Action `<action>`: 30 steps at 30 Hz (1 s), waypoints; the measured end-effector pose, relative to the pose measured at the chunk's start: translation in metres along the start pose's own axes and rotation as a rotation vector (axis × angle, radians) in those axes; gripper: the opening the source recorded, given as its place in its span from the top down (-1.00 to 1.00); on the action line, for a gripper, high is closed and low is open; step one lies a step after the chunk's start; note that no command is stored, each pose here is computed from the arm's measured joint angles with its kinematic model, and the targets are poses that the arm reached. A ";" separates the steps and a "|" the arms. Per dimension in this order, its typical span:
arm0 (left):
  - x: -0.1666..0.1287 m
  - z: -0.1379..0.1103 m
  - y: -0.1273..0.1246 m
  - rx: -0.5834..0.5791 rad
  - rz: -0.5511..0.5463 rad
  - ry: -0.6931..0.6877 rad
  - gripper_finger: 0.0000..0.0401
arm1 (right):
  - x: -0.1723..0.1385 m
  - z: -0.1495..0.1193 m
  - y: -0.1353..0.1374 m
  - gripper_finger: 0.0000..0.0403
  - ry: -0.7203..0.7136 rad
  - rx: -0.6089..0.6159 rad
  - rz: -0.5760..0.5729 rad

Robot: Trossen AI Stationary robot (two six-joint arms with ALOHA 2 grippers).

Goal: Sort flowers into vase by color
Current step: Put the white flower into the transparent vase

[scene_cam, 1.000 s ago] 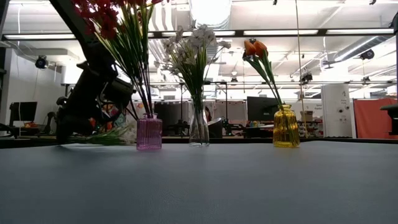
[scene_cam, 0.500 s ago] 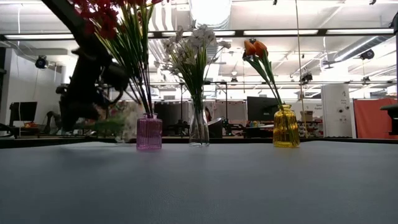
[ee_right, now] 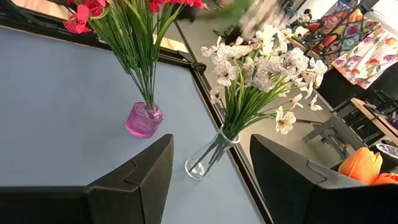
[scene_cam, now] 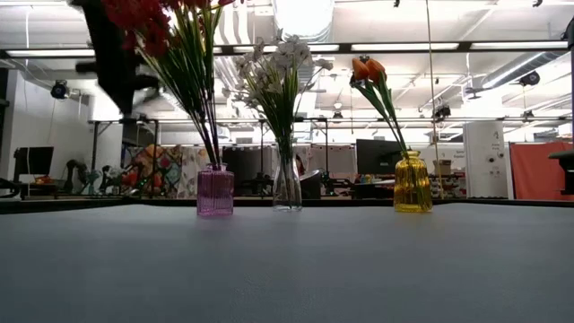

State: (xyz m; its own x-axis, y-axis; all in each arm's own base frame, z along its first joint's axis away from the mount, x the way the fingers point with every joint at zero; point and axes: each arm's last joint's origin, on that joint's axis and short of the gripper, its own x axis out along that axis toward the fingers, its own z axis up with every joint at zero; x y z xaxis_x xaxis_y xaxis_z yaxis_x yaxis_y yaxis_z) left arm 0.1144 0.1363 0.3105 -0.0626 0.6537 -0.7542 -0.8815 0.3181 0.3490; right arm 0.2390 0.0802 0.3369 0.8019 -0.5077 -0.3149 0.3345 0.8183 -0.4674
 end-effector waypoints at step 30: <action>-0.229 -0.005 -0.001 0.135 -0.987 -1.018 0.99 | 0.000 0.000 0.000 -0.02 0.000 -0.001 0.000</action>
State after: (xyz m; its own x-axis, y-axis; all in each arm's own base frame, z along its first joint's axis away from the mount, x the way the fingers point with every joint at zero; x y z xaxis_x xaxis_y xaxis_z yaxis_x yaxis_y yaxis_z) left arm 0.1272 -0.0175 0.4803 0.9504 0.3107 -0.0134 -0.3105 0.9504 0.0167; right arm 0.2390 0.0802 0.3369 0.8021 -0.5076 -0.3146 0.3342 0.8181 -0.4679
